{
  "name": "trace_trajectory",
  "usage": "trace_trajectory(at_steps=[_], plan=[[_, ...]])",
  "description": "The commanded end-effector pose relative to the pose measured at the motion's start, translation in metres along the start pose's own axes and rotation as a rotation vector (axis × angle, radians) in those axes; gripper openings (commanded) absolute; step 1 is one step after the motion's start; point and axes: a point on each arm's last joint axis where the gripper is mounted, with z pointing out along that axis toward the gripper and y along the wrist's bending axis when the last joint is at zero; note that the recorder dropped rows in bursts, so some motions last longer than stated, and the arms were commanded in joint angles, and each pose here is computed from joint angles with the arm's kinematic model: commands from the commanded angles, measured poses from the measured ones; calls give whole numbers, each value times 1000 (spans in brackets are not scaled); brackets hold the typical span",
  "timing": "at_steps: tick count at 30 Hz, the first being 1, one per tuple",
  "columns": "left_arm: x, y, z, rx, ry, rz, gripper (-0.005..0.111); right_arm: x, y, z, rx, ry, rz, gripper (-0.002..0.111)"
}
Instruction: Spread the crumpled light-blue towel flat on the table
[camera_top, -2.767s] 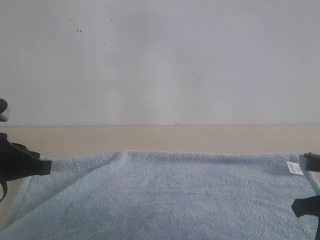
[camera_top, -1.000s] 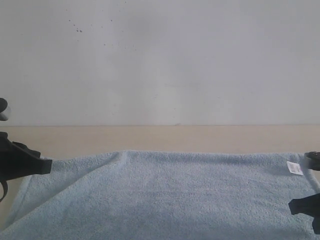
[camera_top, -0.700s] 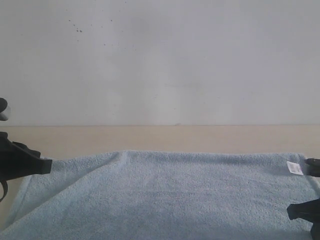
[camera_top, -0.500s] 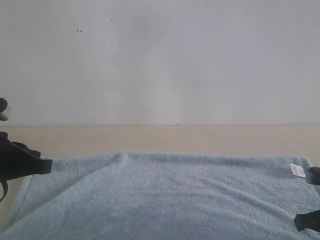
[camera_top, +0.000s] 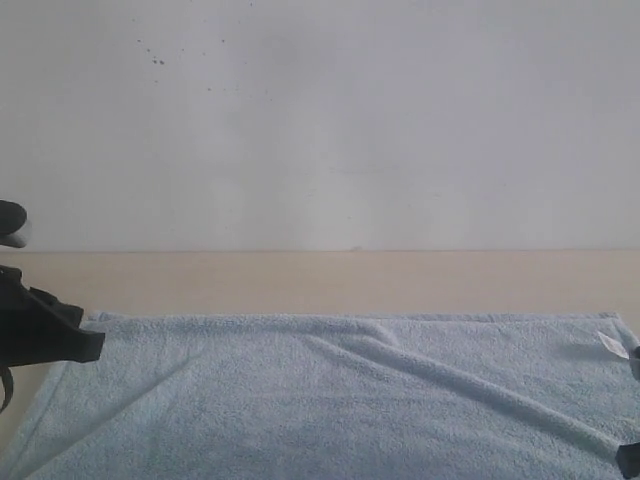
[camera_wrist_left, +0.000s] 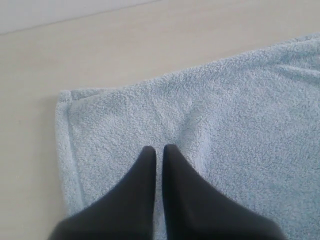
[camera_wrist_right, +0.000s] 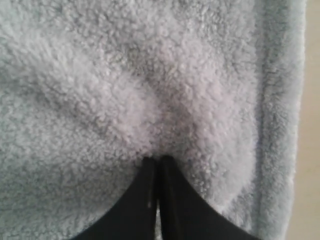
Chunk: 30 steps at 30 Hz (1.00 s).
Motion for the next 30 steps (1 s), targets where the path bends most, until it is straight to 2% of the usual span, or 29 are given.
trace_trajectory(at_steps=[1,5,12,17,22,25,27,30], plan=[[6,0,8,6,26,21,4,6,-11,-1,114,57,1,1],[6,-1,9,9,21,28,4,6,-12,-1,125,50,8,1],[13,-1,18,18,62,115,4,3,-13,-1,131,23,9,1],[25,-4,37,45,108,112,4,-7,0,-8,-12,-104,115,1],[35,-4,44,39,175,105,4,-11,17,-32,-225,-204,108,1],[43,-5,38,-1,291,87,4,-9,36,-39,-366,-202,17,1],[52,-10,35,-2,372,157,4,-3,53,-40,-411,-158,-91,1],[58,-26,33,46,393,249,4,9,76,-42,-436,-60,-207,1]])
